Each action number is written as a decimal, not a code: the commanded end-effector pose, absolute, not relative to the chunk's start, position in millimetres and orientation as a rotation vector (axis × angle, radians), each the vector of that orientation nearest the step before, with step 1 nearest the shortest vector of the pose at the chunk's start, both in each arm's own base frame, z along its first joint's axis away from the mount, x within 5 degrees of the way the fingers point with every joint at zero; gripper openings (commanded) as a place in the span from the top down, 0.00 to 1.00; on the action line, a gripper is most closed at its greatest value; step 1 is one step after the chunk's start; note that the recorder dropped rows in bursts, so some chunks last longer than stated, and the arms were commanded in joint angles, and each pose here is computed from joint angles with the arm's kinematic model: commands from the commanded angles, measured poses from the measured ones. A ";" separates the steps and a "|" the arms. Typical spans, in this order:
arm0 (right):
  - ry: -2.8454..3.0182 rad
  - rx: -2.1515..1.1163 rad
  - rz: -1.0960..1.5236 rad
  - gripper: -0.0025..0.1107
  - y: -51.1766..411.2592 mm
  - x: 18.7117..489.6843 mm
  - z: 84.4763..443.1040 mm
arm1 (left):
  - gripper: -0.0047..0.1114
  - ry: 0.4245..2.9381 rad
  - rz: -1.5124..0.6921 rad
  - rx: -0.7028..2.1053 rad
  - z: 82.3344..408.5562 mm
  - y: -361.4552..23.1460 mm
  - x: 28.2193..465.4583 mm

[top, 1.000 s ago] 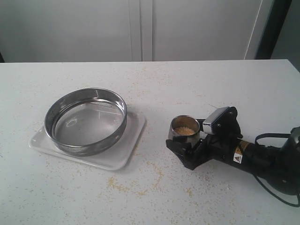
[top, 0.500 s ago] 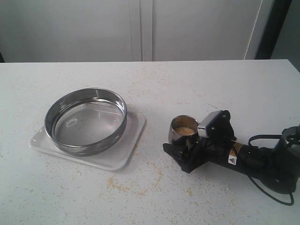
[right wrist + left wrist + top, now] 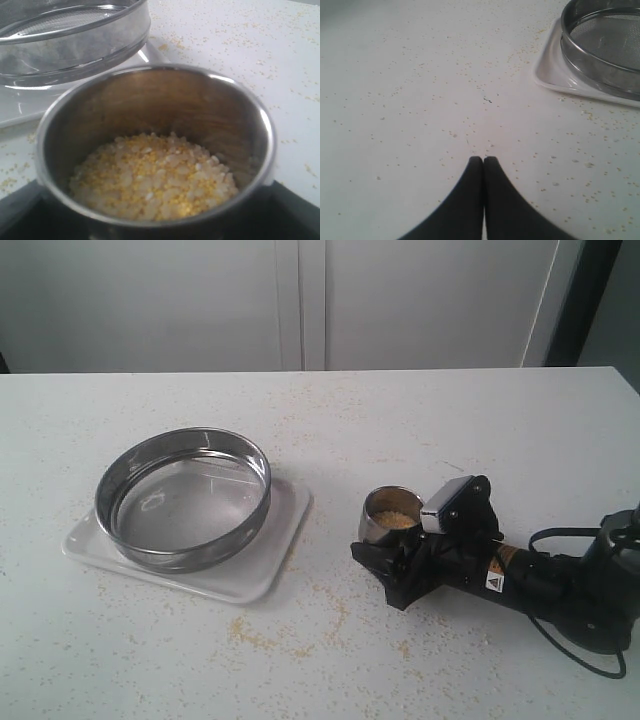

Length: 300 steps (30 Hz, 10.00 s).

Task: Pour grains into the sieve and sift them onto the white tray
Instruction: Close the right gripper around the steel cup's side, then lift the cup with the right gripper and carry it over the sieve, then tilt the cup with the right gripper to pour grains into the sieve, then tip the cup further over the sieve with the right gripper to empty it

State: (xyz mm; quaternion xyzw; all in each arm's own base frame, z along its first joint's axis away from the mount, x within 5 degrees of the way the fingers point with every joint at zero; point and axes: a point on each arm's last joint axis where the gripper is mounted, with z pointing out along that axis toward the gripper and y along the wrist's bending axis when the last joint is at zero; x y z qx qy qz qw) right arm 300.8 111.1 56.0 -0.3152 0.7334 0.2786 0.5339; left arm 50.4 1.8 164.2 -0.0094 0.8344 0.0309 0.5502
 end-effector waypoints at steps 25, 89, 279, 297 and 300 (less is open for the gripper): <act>1.699 -0.709 0.596 0.98 109.4 308.6 129.1 | 0.96 1.974 0.077 -0.023 162.9 2.0 50.3; 1.894 -0.837 0.201 0.98 256.1 318.1 262.7 | 0.96 1.974 0.077 -0.023 162.9 2.0 50.3; 1.206 -1.732 -1.214 0.98 375.1 343.3 172.2 | 0.96 1.974 0.077 -0.023 162.9 2.0 50.3; 1.165 -1.664 -1.333 0.98 372.1 345.1 179.7 | 0.96 1.974 0.077 -0.023 162.9 2.0 50.3; 1.151 -1.671 -1.304 0.98 372.7 347.6 179.1 | 0.96 1.974 0.077 -0.023 162.9 2.0 50.3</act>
